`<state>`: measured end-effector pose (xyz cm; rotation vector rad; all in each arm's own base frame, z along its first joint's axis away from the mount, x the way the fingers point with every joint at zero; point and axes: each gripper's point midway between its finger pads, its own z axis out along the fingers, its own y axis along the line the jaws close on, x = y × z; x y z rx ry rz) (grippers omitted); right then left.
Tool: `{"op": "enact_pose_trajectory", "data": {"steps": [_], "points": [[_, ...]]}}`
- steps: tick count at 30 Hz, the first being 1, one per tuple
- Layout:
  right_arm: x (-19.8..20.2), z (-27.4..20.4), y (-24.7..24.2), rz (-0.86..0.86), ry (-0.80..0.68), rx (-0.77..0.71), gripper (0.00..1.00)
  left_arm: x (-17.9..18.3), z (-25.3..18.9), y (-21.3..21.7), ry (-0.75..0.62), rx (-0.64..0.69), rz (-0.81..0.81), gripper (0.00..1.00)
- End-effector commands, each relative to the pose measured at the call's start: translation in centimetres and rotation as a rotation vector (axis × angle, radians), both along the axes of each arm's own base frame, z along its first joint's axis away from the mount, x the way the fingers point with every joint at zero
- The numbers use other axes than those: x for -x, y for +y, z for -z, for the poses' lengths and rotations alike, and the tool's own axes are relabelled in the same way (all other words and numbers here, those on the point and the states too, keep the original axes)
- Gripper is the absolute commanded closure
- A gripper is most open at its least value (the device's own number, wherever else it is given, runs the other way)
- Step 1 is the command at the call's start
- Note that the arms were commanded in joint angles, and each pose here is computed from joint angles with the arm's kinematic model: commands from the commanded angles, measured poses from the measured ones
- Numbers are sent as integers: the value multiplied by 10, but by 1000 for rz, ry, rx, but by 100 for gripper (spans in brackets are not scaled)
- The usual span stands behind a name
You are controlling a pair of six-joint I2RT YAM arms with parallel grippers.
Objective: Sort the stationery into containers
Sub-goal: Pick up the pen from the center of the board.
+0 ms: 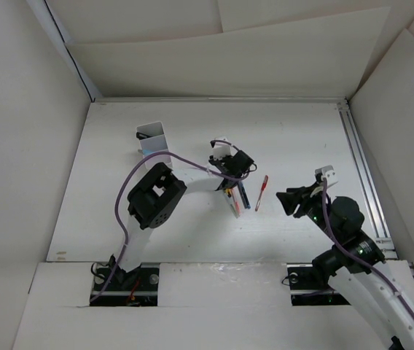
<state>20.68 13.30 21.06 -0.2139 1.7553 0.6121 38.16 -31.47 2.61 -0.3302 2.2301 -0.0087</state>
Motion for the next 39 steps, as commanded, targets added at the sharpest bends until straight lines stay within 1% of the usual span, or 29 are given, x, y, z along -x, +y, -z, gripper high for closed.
{"op": "enact_pose_trajectory", "data": {"steps": [1, 2, 5, 7, 9, 12, 16, 24, 29, 30, 33, 35, 36, 37, 39], "points": [[2, -25, 3, -17, -61, -35, 52, 23, 29, 25, 96, -140, -3, 77], [2, -25, 3, -17, -61, -35, 52, 21, 24, 22, 85, -126, -3, 77], [2, -25, 3, -17, -61, -35, 52, 23, 27, 25, 92, -140, 3, 77], [2, -25, 3, -17, -61, -35, 51, 26, 31, 27, 105, -143, 7, 77], [4, -31, 2, -17, -78, -43, 51, 30, 36, 29, 120, -148, 12, 79], [4, -31, 2, -17, -78, -43, 51, 37, 42, 32, 133, -165, 21, 79], [3, -32, 4, -26, -79, -45, 51, 44, 42, 24, 138, -161, 45, 80], [4, -36, 4, -26, -87, -49, 51, 53, 50, 23, 170, -177, 64, 80], [4, -39, 6, -35, -94, -54, 51, 57, 47, 21, 167, -175, 74, 76], [6, -38, 5, -35, -94, -54, 51, 58, 40, 15, 149, -154, 84, 75], [7, -40, 4, -35, -103, -59, 51, 61, 35, 10, 150, -104, 102, 70], [8, -42, 4, -35, -111, -63, 51, 60, 35, 7, 150, -90, 107, 70], [8, -40, 3, -35, -103, -59, 51, 63, 37, 3, 155, -98, 115, 72], [8, -40, 3, -35, -103, -59, 51, 63, 37, 9, 154, -122, 106, 74], [9, -38, 3, -35, -95, -54, 51, 65, 39, 5, 158, -129, 115, 76]]}}
